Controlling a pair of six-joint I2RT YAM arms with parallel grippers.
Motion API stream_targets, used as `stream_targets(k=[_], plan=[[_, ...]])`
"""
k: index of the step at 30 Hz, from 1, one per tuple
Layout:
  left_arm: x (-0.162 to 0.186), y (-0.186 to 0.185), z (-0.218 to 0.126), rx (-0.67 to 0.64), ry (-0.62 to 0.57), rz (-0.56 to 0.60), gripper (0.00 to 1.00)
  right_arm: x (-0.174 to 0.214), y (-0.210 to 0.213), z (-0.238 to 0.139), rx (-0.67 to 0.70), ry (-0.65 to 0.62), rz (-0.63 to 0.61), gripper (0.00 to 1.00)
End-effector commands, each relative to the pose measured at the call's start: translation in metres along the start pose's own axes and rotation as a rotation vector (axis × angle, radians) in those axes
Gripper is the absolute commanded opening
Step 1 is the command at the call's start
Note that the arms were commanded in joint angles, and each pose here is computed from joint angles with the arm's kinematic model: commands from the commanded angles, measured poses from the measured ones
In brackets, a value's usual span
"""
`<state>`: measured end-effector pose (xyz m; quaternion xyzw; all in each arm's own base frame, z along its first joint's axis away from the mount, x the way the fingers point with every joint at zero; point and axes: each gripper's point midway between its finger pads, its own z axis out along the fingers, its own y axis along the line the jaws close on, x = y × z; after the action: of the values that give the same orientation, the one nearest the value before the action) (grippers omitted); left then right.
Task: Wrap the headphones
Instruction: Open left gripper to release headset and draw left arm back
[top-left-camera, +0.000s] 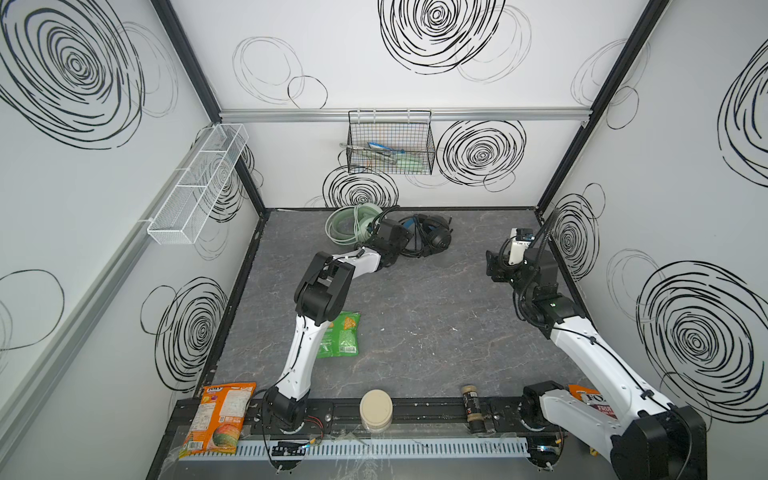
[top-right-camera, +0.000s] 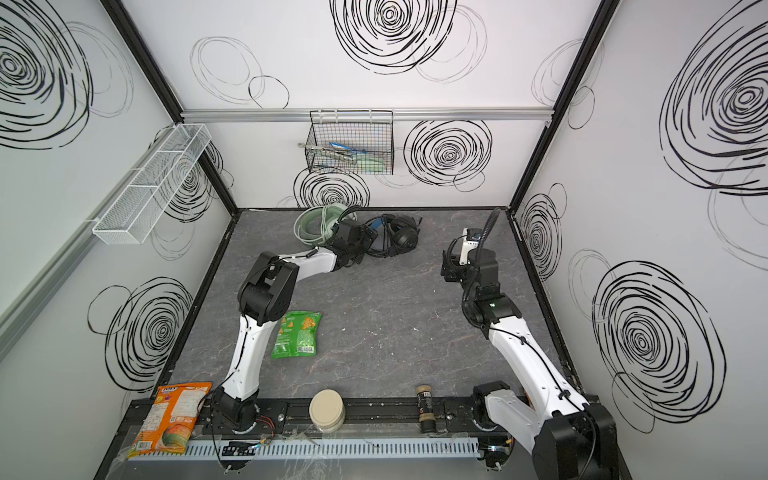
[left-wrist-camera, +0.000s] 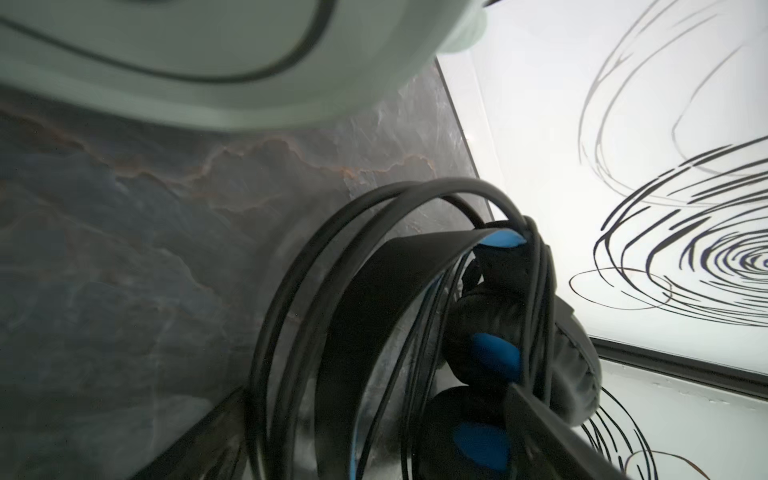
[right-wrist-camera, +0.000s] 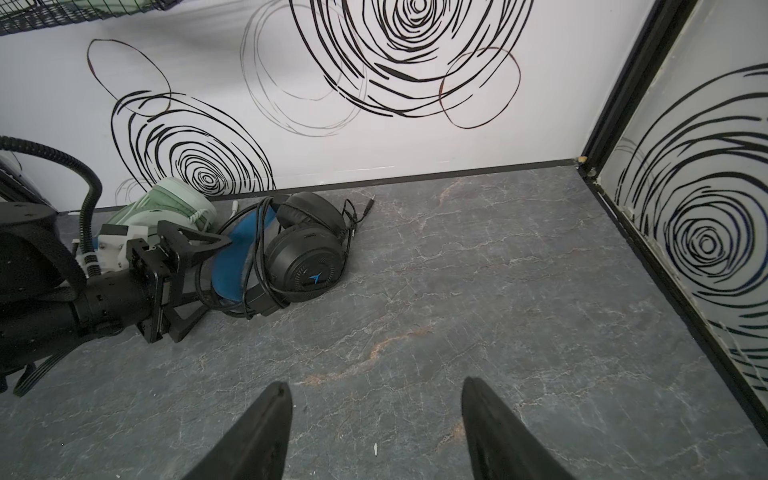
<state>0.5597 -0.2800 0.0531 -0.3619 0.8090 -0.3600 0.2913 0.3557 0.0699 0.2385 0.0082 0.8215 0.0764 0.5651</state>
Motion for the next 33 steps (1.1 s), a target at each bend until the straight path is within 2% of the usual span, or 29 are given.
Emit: stream_targets(k=[1, 7, 9, 11, 15, 20, 25, 28, 29, 31, 33], plan=[[0.005, -0.019, -0.016, 0.05, 0.0, 0.001, 0.96, -0.029, 0.005, -0.009, -0.011, -0.072, 0.001, 0.7], [0.019, -0.009, -0.028, 0.044, 0.02, 0.004, 0.96, -0.033, 0.005, -0.013, -0.014, -0.078, 0.003, 0.77], [0.022, -0.004, -0.033, 0.057, 0.031, -0.011, 0.96, -0.034, 0.005, -0.014, -0.01, -0.08, 0.005, 0.84], [0.023, 0.0, -0.04, 0.067, 0.036, -0.023, 0.96, -0.037, 0.004, -0.014, -0.006, -0.088, 0.006, 0.98], [0.024, -0.005, -0.058, 0.093, 0.047, 0.048, 0.96, -0.041, 0.001, -0.012, 0.016, -0.101, 0.022, 0.97], [0.034, -0.018, -0.094, 0.148, 0.099, 0.212, 0.96, -0.047, -0.022, -0.014, 0.11, -0.161, 0.122, 0.98], [0.044, -0.027, -0.143, 0.224, 0.145, 0.357, 0.96, -0.029, -0.063, -0.006, 0.254, -0.151, 0.234, 0.97], [0.055, -0.041, -0.17, 0.292, 0.213, 0.546, 0.96, -0.006, -0.091, 0.003, 0.354, -0.127, 0.287, 0.97], [0.057, -0.041, -0.179, 0.274, 0.223, 0.631, 0.96, 0.003, -0.1, 0.006, 0.392, -0.118, 0.303, 0.97], [0.052, -0.038, -0.199, 0.227, 0.194, 0.788, 0.96, 0.018, -0.116, 0.012, 0.443, -0.103, 0.327, 0.97], [0.038, -0.033, -0.219, 0.174, 0.133, 0.887, 0.96, 0.028, -0.128, 0.017, 0.474, -0.109, 0.341, 0.97]])
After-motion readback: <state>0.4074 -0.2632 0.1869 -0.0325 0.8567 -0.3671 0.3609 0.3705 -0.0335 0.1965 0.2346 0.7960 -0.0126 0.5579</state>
